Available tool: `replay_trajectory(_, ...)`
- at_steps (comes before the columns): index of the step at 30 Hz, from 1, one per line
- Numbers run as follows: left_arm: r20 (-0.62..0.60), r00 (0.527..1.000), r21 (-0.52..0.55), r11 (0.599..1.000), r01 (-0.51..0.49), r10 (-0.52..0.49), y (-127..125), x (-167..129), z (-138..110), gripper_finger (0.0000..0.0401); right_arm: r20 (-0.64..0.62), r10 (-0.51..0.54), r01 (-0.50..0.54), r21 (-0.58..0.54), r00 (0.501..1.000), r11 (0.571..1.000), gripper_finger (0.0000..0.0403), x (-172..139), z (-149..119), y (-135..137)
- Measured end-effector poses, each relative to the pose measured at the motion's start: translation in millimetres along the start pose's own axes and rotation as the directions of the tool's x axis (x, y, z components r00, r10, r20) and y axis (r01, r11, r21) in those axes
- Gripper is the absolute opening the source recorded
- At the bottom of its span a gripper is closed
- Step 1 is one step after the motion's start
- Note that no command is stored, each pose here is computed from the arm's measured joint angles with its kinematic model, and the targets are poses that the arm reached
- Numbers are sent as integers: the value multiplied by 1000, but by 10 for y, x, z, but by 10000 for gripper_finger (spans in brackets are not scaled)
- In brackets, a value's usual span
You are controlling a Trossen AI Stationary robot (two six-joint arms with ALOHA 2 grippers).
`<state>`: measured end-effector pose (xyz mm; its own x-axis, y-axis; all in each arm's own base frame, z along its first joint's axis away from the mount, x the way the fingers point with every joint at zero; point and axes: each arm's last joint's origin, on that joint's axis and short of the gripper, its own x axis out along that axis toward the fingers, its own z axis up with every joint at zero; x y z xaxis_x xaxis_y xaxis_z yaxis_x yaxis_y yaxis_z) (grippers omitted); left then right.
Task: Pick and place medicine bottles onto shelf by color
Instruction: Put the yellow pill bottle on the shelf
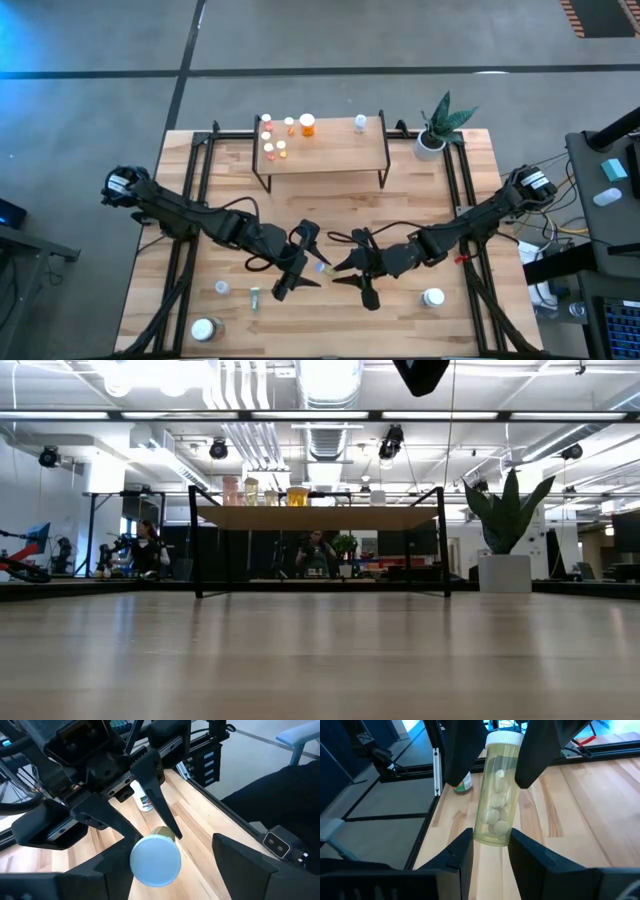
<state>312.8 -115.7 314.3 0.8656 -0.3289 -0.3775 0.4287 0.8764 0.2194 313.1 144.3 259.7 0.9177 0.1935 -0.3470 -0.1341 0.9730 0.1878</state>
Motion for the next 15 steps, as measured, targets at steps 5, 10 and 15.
replay_trajectory(5, -1, 1000, -1, 1000, -3, 3, 10, 0, -2, 195, 0, 0, 0, 0, 1000, 1000, 105, 0, 0, 0)
replay_trajectory(10, -6, 1000, -5, 1000, -8, 8, 43, -24, 41, 154, -1, 0, 0, 4, 1000, 1000, 105, 0, -1, 0)
replay_trajectory(15, -28, 1000, -7, 1000, -6, 6, 55, -36, 44, 140, -1, -1, 1, 7, 1000, 1000, 105, 0, -1, 0)
